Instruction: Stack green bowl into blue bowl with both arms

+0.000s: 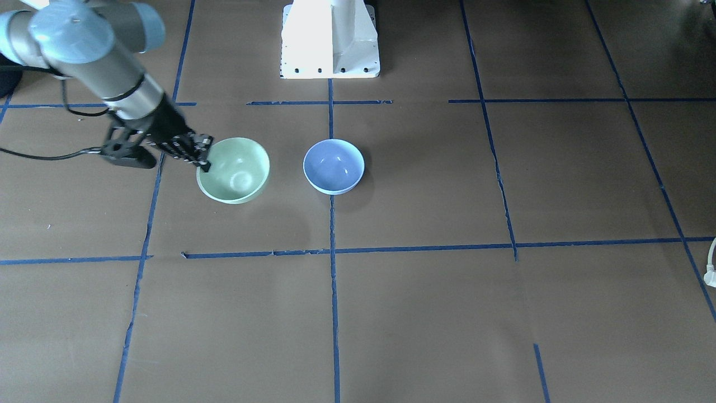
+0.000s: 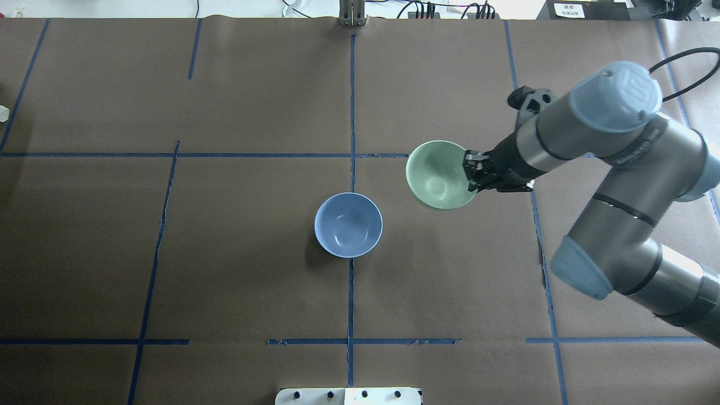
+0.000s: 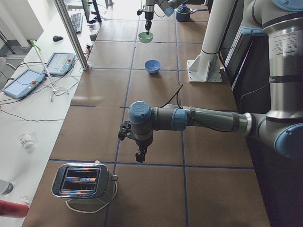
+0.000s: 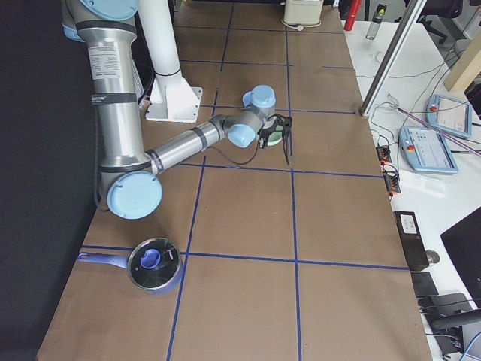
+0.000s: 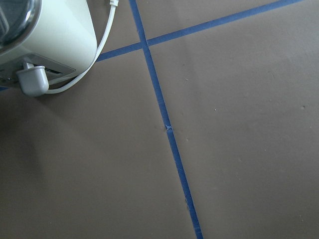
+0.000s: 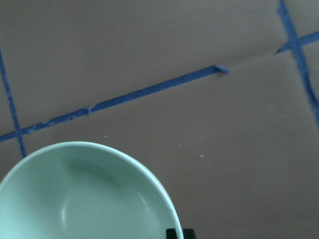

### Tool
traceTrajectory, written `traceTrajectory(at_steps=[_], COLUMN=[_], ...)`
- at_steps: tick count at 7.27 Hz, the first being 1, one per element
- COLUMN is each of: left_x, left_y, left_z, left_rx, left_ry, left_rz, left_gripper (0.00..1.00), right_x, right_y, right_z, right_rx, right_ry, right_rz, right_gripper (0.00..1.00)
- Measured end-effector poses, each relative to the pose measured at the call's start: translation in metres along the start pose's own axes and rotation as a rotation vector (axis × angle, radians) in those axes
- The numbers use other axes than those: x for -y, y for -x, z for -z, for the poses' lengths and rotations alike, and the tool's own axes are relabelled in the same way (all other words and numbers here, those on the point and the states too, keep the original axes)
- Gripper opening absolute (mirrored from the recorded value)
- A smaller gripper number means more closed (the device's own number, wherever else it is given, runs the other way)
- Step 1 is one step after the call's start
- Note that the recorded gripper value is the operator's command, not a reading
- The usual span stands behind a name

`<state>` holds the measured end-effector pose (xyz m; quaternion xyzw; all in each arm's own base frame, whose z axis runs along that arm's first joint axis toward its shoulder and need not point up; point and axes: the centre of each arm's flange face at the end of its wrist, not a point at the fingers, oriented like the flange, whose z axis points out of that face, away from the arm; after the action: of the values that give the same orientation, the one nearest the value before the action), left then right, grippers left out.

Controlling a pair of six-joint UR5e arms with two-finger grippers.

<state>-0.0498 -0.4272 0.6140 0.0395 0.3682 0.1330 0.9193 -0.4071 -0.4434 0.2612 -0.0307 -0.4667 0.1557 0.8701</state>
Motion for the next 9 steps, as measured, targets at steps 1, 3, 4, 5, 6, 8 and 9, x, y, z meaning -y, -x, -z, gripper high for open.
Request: traceTrajectory(at_steps=[1, 3, 4, 5, 6, 8, 9], left_x=[0.000, 0.001, 0.001, 0.001, 0.001, 0.001, 0.001], left_y=[0.000, 0.000, 0.000, -0.001, -0.001, -0.002, -0.002], left_z=[0.000, 0.001, 0.001, 0.001, 0.001, 0.000, 0.000], left_rx=[0.000, 0.000, 0.000, -0.002, -0.008, -0.017, -0.018], left_ry=[-0.001, -0.002, -0.002, -0.002, -0.004, -0.006, -0.006], left_rz=[0.004, 0.008, 0.009, 0.009, 0.010, 0.011, 0.011], left_gripper=[1.00, 1.00, 1.00, 1.00, 1.00, 1.00, 1.00], right_x=[-0.034, -0.076, -0.086, -0.090, -0.093, -0.097, -0.100], right_y=[0.052, 0.105, 0.112, 0.114, 0.114, 0.110, 0.107], right_z=[-0.011, -0.040, -0.055, -0.068, -0.079, -0.091, -0.094], right_rx=[-0.016, -0.041, -0.058, -0.076, -0.094, -0.115, -0.121], right_ry=[-0.010, -0.034, -0.046, -0.052, -0.052, -0.047, -0.044], right_rz=[-0.034, -0.073, -0.079, -0.090, -0.098, -0.102, -0.100], right_gripper=[0.00, 0.00, 0.02, 0.02, 0.03, 0.06, 0.21])
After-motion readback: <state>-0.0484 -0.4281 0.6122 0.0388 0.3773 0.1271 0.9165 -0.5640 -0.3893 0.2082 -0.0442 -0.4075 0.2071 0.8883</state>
